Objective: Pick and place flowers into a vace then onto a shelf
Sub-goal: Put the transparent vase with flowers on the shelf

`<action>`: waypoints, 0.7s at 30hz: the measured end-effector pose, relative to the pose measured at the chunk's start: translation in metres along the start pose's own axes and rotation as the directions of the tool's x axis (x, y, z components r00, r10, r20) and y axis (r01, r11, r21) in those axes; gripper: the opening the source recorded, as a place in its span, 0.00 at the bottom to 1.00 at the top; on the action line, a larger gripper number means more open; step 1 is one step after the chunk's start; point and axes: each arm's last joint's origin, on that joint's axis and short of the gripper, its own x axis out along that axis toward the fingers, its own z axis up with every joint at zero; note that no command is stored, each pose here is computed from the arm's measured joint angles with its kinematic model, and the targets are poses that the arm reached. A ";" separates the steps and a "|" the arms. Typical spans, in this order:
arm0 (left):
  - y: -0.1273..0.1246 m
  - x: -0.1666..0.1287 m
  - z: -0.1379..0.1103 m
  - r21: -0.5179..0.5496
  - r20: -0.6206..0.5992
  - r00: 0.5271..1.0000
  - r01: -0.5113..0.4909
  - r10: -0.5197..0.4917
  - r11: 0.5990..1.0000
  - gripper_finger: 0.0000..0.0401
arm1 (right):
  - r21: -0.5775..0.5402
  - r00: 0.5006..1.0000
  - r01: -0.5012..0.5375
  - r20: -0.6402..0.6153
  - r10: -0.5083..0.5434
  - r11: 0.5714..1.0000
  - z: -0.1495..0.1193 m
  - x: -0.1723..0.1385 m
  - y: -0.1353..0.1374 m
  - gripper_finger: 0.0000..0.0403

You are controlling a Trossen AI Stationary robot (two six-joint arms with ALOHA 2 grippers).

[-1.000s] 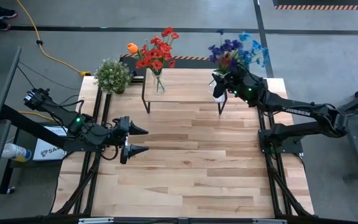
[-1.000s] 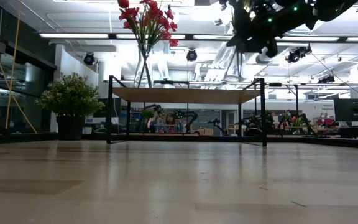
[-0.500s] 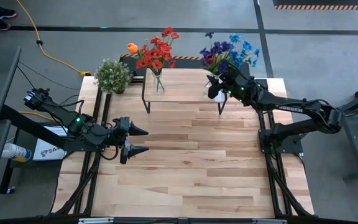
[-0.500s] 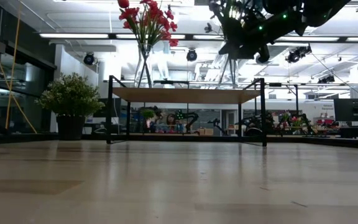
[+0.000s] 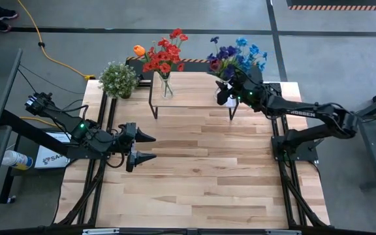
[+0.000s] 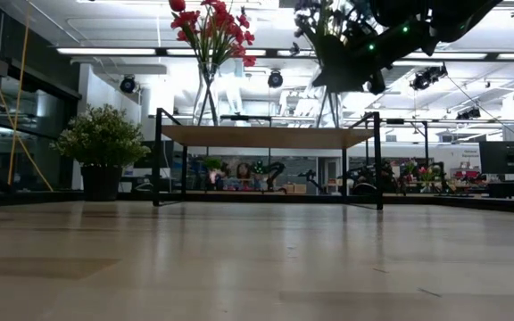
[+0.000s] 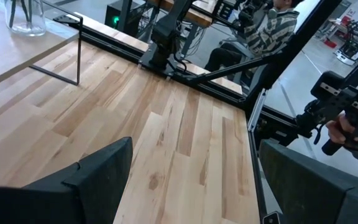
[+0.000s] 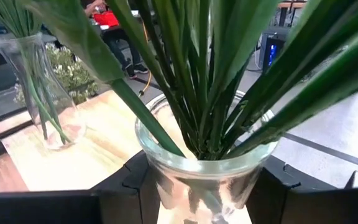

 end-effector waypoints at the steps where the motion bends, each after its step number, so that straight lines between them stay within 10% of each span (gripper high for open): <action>1: 0.000 0.000 0.000 0.000 0.000 1.000 0.000 0.000 1.000 0.95 | 0.000 1.000 0.001 0.000 -0.001 1.000 -0.001 0.001 0.000 0.41; 12: 0.000 0.000 0.000 0.000 0.000 1.000 0.000 0.000 1.000 0.95 | 0.000 1.000 -0.015 0.001 0.015 1.000 -0.001 0.003 0.001 0.41; 21: 0.000 0.000 0.000 0.000 -0.001 1.000 0.000 0.000 1.000 0.95 | -0.032 0.999 -0.045 -0.011 0.045 0.998 -0.002 0.003 0.002 0.62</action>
